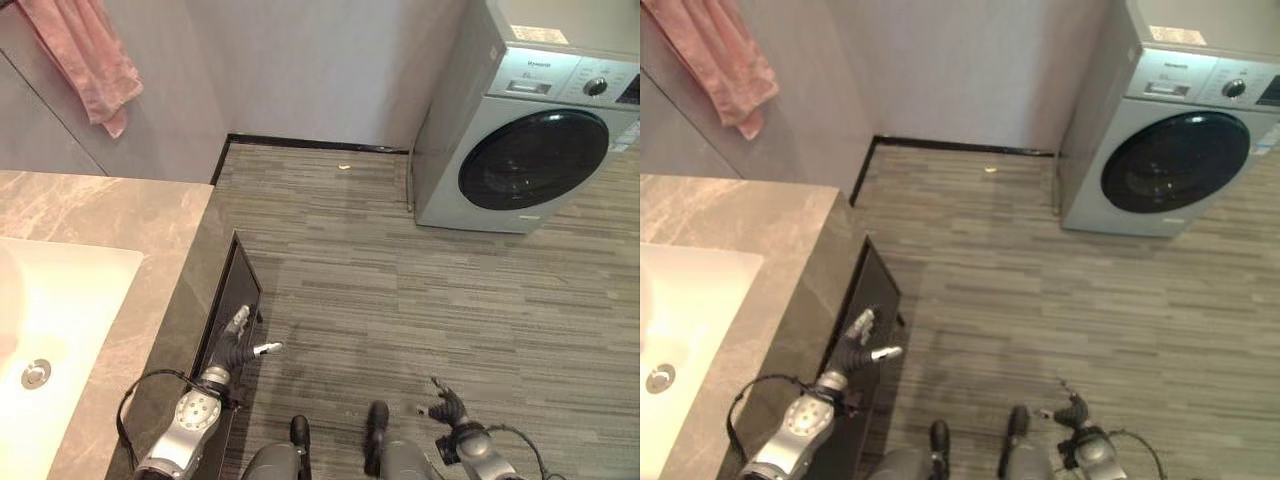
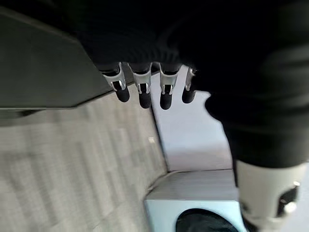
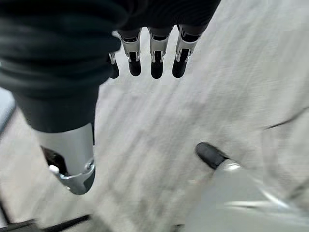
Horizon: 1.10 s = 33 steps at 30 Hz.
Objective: Put brush and paste in cup on sink, flatten towel.
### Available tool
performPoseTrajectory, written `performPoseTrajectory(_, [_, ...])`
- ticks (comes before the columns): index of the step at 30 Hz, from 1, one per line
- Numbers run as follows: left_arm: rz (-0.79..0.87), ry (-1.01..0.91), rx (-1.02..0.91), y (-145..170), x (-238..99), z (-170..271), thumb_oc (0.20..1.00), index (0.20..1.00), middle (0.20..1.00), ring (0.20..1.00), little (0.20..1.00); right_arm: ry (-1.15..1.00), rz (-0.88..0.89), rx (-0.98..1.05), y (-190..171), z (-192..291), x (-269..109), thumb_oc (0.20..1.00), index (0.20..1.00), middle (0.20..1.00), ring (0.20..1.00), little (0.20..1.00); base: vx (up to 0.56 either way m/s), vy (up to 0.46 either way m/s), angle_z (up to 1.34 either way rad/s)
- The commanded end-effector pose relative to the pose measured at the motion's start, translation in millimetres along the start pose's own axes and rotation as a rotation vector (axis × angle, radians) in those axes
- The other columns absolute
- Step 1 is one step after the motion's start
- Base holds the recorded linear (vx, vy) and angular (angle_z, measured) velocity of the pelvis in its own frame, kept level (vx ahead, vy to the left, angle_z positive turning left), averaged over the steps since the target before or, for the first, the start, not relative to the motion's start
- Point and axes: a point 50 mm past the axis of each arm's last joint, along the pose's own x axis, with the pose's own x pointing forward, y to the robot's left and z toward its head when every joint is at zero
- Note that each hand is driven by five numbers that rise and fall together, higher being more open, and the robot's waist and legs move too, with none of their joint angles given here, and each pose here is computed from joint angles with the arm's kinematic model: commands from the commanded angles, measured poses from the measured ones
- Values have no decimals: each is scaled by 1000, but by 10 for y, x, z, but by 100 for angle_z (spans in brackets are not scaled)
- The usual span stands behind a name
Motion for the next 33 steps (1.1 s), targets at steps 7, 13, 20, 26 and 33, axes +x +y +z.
performPoseTrajectory(7, [23,229,31,-35,-120,-477,1000,1000,1000,1000,1000,200,-44,79,-142,-478,-118,1000,1000,1000,1000,1000,74,-53,17])
performPoseTrajectory(13, [41,360,34,-38,-231,-727,1000,1000,1000,1000,1000,243,-50,124,-139,-555,-145,1000,1000,1000,1000,1000,53,-27,9])
performPoseTrajectory(20, [-15,397,125,-153,-124,-757,1000,1000,1000,1000,1000,336,-39,143,-70,-693,-198,1000,1000,1000,1000,1000,42,-5,15])
performPoseTrajectory(26, [1,400,103,-105,-130,-757,1000,1000,1000,1000,1000,368,-33,125,-60,-762,-234,1000,1000,1000,1000,1000,40,-9,9])
performPoseTrajectory(33, [37,433,61,-54,-209,-823,1000,1000,1000,1000,1000,343,-26,115,-60,-717,-212,1000,1000,1000,1000,1000,12,2,1])
